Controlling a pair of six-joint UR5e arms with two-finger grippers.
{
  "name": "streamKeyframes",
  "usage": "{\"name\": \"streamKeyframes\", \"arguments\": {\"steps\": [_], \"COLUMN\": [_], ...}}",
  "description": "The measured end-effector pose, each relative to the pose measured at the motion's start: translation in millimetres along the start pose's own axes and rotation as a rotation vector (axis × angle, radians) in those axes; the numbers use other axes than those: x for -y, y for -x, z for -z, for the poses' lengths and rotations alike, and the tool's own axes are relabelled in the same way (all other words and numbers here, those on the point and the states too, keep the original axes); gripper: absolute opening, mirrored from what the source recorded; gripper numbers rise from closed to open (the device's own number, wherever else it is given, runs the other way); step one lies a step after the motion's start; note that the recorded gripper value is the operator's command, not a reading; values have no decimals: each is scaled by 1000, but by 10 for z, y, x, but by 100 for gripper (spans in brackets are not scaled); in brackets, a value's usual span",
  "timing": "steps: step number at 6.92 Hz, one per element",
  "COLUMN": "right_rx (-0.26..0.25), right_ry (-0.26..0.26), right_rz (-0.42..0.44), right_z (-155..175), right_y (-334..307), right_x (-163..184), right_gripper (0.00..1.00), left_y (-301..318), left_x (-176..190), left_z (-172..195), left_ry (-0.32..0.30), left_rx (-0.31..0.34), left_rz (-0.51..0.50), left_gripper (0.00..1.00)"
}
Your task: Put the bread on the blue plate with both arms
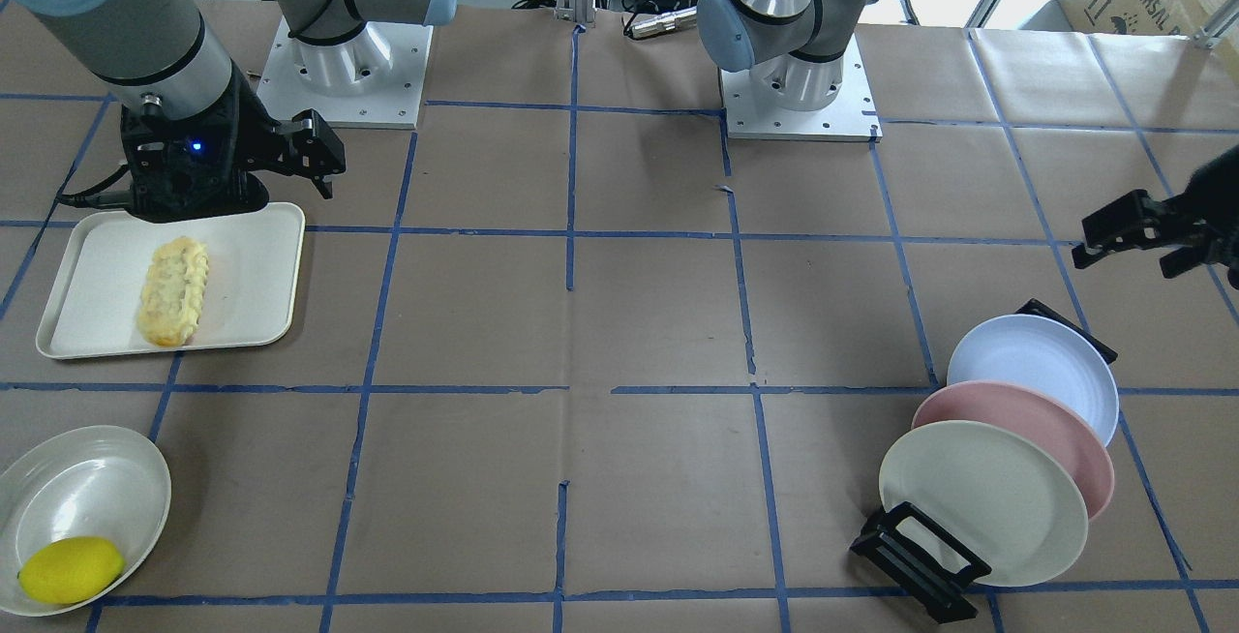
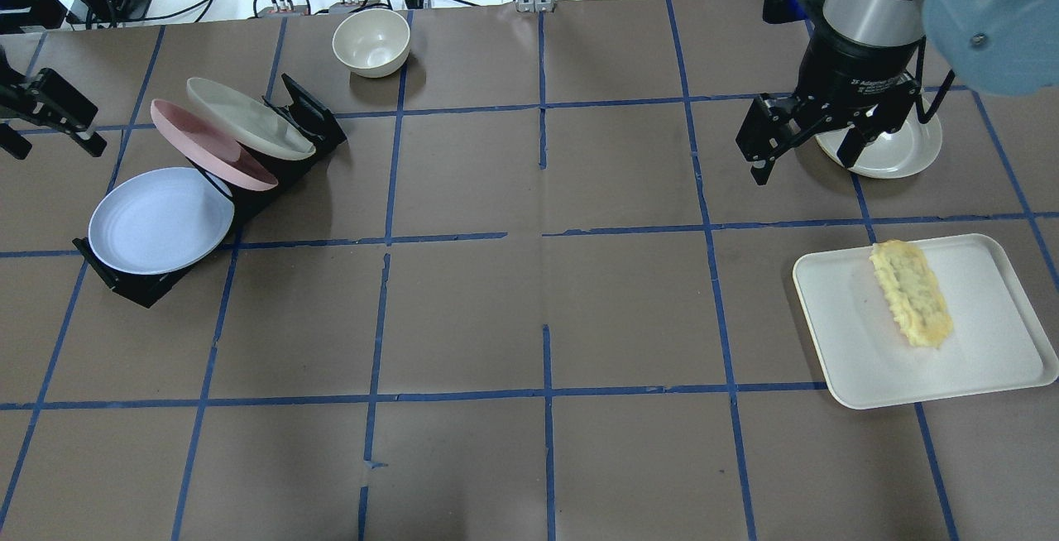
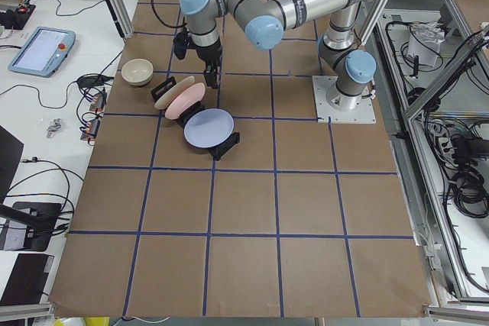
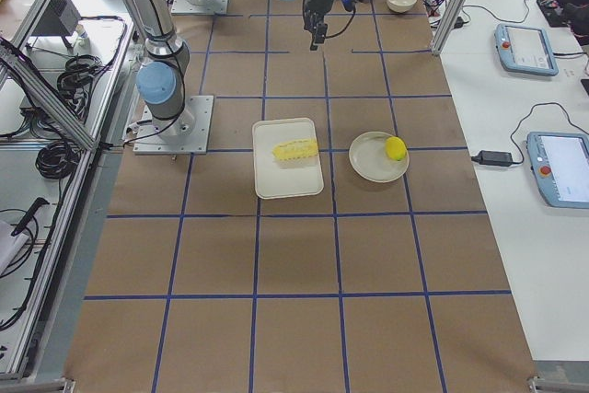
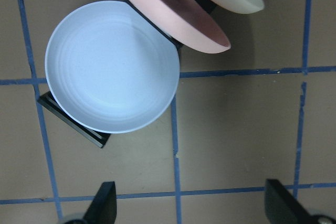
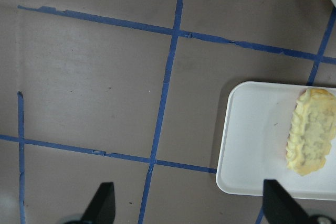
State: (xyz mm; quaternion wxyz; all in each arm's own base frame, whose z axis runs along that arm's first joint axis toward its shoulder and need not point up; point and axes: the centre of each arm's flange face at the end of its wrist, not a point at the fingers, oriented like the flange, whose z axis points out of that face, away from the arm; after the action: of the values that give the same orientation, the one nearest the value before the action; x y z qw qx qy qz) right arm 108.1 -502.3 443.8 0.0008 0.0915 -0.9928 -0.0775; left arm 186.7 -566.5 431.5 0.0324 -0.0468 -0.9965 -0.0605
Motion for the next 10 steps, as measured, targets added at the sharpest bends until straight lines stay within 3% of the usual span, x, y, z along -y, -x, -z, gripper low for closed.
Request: {"name": "streamKeyframes", "arguments": {"steps": [2,4,6,8,10], "right_rx": [-2,28,37,29,52], "right_ry": [19,34,-16,-54,-38], "right_rz": [23,12,32,65,50], "right_z": [-112,-545,-1091,-1556,-1935], "right_y": [-145,-905,-1587,-1983,-2282], "right_x": [-6,-85,-221,-281,-244], "right_gripper": [100,100,100,100,100], "left_y": [926,1421,1579,1610,1601], "left_x": [301,667,904,984,984], "left_z": [-582,-1090,-1553,-1896,-2082], "left_ry": [33,53,63,80,112], "left_rx": [-60,-91,-156,-213,-249], "left_rz": [-46,-70,-81,-73,-69], "left_gripper": [100,98,90,72,38]}}
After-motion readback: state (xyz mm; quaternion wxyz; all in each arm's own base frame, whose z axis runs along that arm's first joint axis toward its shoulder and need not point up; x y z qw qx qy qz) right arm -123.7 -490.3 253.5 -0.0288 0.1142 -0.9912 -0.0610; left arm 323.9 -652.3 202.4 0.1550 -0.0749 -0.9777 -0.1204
